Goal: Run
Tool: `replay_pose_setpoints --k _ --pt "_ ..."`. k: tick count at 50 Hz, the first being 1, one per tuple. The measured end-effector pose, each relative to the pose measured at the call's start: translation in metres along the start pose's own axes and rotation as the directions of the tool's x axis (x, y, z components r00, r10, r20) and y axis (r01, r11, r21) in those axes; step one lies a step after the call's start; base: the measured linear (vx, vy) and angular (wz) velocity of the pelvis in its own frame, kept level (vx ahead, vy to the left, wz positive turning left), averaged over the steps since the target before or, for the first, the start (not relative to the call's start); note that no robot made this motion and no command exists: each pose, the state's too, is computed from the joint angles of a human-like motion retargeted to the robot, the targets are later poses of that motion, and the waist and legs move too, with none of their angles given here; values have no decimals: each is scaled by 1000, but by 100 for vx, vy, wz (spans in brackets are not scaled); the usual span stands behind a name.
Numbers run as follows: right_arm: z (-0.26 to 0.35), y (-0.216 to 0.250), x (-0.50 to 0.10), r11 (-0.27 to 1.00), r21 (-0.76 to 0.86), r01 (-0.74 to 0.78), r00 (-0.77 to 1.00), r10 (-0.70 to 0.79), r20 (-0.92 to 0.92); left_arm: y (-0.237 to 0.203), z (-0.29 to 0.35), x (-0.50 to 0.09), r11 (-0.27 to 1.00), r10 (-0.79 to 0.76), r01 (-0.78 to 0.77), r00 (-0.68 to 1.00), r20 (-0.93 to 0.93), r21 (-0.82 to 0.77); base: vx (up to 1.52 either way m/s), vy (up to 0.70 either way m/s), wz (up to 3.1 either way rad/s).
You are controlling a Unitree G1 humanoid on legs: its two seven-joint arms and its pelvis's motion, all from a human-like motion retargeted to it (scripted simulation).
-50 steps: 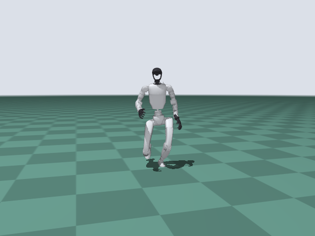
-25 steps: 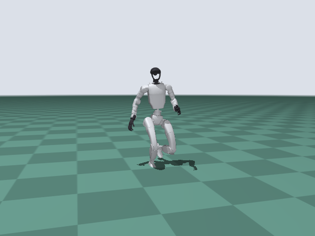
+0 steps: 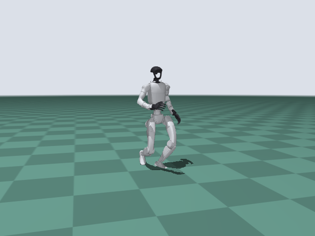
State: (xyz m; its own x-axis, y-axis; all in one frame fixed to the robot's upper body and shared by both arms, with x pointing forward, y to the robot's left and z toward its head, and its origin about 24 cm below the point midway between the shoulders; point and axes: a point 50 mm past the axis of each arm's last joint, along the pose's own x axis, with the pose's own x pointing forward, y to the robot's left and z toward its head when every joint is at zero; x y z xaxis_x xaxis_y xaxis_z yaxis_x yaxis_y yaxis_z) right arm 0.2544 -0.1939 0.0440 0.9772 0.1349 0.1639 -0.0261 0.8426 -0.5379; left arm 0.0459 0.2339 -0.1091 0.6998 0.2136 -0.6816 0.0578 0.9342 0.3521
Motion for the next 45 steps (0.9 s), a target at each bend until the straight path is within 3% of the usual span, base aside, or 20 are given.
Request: replay_pose_setpoints --k 8,14,20,26,35,45 --pt "-65 14 -37 990 -131 -47 943 1 -333 3 63 54 996 78 -86 984 157 40 14 1 69" --pt "-120 31 -100 970 -143 -197 759 59 -648 2 101 74 995 97 -93 968 231 -27 21 -7 88" --pt "-147 44 -153 948 -81 -307 542 104 -834 -2 102 83 998 63 -61 980 187 -17 16 -9 79" --pt "-154 52 -169 940 -32 -340 432 126 -893 -14 61 81 1000 3 -3 1000 -11 14 8 -7 54" --pt "-150 57 -141 947 -28 -321 483 138 -865 -27 -10 54 996 -64 80 948 -312 39 3 -4 44" --pt "-142 67 -120 946 1 -324 534 184 -825 -22 -23 47 997 -72 82 928 -365 12 0 -1 43"
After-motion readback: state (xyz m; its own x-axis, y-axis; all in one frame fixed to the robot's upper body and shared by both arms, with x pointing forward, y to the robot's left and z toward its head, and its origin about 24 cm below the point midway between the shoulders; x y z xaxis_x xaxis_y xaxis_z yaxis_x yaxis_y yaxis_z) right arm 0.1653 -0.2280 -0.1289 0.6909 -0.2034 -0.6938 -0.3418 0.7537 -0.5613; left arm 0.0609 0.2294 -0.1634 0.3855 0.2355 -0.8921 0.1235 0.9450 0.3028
